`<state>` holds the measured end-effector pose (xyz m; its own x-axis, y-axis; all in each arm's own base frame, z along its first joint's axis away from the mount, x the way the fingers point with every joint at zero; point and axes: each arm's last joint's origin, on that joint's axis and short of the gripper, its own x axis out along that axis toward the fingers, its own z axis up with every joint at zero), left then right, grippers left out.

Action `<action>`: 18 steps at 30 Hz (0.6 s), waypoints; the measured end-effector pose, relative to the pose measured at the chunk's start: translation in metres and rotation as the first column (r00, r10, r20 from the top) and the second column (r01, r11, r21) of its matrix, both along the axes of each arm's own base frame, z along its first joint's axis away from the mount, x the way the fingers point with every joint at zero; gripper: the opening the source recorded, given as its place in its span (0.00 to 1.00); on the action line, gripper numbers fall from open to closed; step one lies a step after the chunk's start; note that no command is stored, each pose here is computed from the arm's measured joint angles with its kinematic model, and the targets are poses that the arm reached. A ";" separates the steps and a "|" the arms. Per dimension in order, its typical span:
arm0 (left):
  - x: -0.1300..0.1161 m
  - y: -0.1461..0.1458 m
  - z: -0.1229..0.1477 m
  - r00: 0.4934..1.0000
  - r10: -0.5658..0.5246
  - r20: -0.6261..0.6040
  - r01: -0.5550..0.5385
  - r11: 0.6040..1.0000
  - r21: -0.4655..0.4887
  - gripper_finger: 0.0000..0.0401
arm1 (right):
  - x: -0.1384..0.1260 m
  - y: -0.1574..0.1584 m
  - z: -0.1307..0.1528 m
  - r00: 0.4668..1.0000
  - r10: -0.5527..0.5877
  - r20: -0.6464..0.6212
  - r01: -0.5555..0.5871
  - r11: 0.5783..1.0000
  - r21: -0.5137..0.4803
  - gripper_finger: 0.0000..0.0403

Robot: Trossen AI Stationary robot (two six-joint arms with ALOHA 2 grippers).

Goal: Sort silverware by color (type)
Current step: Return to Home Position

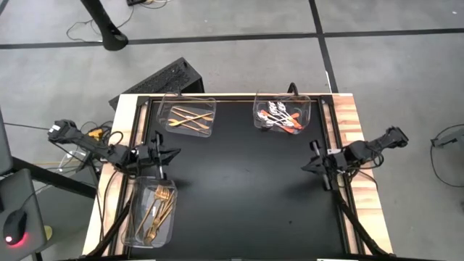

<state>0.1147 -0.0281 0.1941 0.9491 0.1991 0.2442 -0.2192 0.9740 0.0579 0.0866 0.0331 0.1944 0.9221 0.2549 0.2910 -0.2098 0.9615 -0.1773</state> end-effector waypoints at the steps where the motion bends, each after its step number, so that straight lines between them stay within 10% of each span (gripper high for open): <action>1: -0.001 0.000 0.000 1.000 -0.001 -0.004 0.001 1.000 0.002 0.00 | 0.000 -0.001 0.000 1.000 -0.009 -0.004 0.009 1.000 -0.002 0.02; 18: -0.026 0.009 -0.001 0.998 -0.052 0.018 0.052 0.999 -0.001 0.00 | 0.003 -0.003 -0.005 0.999 0.018 -0.044 -0.019 0.999 -0.026 0.02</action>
<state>0.0884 -0.0192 0.1929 0.9537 0.1498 0.2610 -0.1691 0.9842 0.0533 0.0894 0.0297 0.1896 0.9288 0.2791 0.2437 -0.2355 0.9525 -0.1933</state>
